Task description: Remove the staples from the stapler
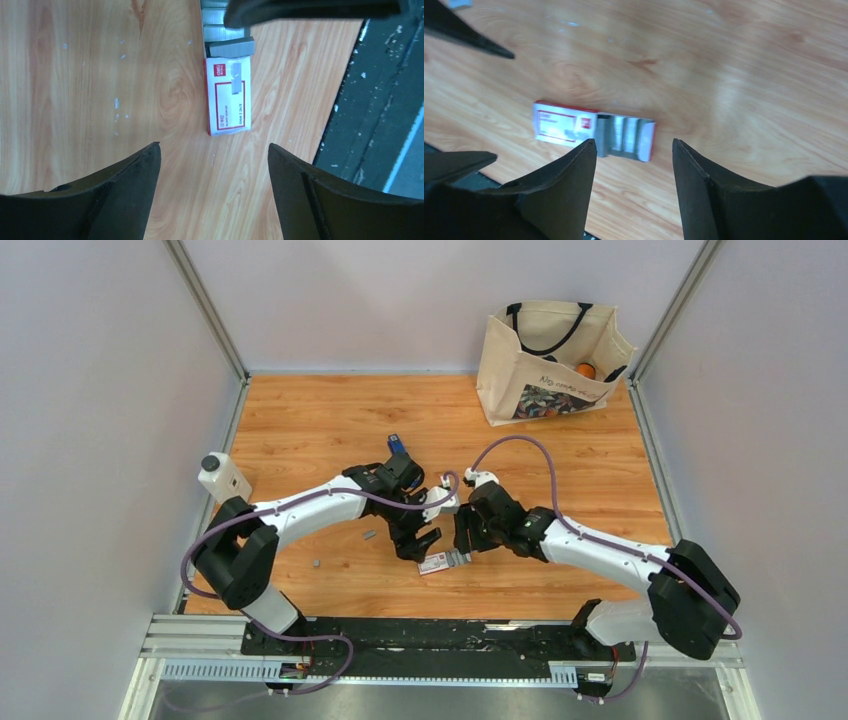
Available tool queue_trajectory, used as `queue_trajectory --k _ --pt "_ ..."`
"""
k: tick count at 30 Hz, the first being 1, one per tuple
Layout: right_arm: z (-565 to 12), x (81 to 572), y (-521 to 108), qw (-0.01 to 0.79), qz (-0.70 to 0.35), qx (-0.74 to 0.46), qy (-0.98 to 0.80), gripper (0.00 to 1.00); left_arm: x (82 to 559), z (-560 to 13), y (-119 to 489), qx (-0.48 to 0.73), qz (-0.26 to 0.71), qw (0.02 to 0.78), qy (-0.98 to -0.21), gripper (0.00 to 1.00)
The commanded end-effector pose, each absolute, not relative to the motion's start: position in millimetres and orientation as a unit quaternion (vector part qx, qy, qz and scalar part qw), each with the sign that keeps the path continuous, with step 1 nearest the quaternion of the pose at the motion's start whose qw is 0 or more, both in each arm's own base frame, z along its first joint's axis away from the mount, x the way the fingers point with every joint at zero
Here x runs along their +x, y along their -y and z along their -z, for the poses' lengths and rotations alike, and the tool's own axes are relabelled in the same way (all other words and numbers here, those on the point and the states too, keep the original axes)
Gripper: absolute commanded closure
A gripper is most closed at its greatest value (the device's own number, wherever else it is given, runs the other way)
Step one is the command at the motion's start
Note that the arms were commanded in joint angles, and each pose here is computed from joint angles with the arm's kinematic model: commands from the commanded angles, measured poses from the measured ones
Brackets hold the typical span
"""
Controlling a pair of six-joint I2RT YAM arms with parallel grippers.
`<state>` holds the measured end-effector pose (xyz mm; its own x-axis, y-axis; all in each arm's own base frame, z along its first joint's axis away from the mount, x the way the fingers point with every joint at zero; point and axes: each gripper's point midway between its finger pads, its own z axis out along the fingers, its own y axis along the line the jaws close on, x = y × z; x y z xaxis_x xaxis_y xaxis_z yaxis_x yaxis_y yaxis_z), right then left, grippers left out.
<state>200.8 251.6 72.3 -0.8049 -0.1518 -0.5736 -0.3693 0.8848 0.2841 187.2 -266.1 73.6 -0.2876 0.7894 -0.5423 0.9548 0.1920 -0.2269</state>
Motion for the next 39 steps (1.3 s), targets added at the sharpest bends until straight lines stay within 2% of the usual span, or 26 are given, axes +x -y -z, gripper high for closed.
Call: queue_trajectory --k 1,8,12,27,34,39 --pt "-68 217 -237 0.295 -0.177 -0.129 -0.930 0.41 180 -54 266 0.572 0.246 0.120 -0.773 0.14" --pt "-48 211 -236 0.276 -0.175 -0.131 -0.936 0.53 179 -41 253 0.569 0.220 0.113 -0.784 0.20" --pt "-45 207 -241 0.269 -0.192 -0.123 -0.936 0.54 178 -47 262 0.566 0.234 0.124 -0.780 0.14" --pt "-33 199 -249 0.235 -0.206 -0.124 -0.942 0.58 162 -30 281 0.595 0.214 0.123 -0.765 0.13" --pt "-32 198 -249 0.231 -0.205 -0.120 -0.944 0.73 165 -19 284 0.610 0.191 0.119 -0.760 0.13" --pt "-32 197 -247 0.233 -0.204 -0.117 -0.944 0.80 170 -15 281 0.616 0.171 0.121 -0.759 0.24"
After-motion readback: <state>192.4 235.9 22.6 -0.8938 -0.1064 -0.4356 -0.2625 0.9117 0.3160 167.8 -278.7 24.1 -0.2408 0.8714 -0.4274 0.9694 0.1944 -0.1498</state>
